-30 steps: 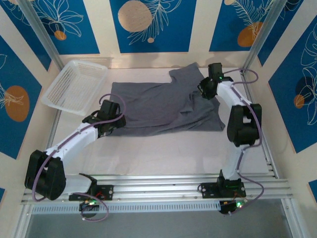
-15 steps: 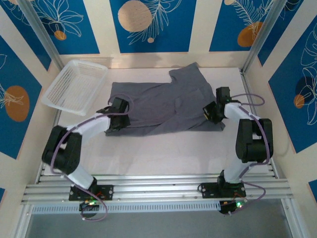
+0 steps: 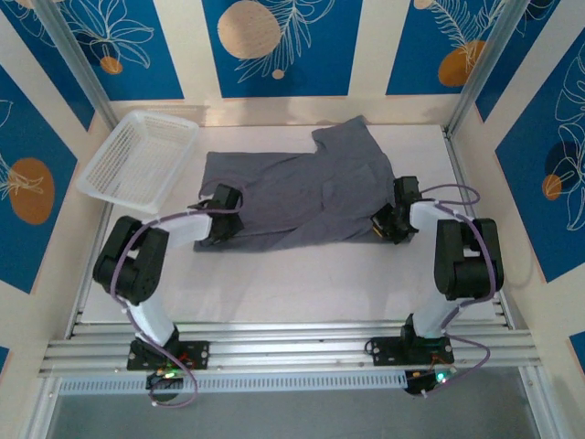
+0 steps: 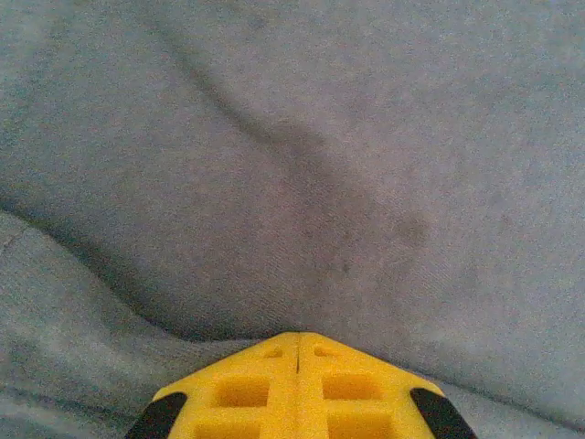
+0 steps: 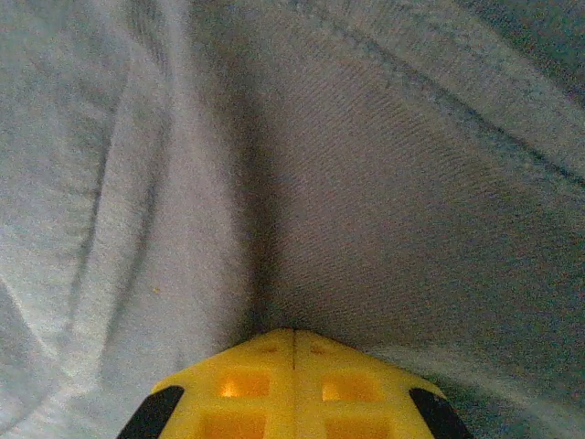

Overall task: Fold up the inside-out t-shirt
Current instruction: Move the T-shirt to the center of the table.

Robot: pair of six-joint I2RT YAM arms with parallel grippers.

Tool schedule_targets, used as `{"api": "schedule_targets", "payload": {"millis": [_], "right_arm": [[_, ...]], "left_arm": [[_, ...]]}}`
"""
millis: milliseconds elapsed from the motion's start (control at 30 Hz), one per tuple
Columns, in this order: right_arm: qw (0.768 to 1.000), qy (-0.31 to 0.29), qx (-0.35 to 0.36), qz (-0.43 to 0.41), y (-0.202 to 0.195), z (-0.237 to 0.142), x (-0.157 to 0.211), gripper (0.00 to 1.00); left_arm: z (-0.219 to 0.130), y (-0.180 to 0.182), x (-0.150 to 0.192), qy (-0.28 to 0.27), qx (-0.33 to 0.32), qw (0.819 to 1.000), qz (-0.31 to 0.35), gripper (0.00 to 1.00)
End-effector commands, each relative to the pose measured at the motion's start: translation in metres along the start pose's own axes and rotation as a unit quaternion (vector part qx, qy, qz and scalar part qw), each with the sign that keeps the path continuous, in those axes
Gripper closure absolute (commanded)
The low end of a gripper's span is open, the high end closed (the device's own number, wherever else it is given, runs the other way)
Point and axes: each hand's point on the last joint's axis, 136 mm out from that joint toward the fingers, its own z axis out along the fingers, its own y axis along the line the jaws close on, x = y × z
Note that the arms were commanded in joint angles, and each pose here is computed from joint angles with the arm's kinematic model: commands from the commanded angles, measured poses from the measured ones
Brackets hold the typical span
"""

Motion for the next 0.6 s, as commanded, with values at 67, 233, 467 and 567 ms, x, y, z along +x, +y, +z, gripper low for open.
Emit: {"api": "schedule_targets", "payload": {"millis": [67, 233, 467, 567], "right_arm": [[0.997, 0.036, 0.058, -0.019, -0.056, -0.007, 0.045, 1.0], [0.997, 0.039, 0.068, 0.015, -0.098, -0.027, 0.078, 1.0], [1.0, 0.019, 0.02, 0.001, -0.092, -0.061, 0.087, 0.95], [0.994, -0.055, -0.037, -0.088, -0.039, -0.096, 0.05, 0.78]], "left_arm": [[-0.011, 0.086, 0.071, 0.083, -0.103, 0.991, -0.004, 1.0], [-0.033, 0.104, 0.1, 0.093, -0.076, 0.992, -0.022, 1.0], [-0.063, 0.09, 0.122, 0.081, -0.019, 0.997, 0.01, 1.0], [-0.082, 0.076, 0.091, 0.022, -0.004, 1.0, 0.018, 0.72]]}}
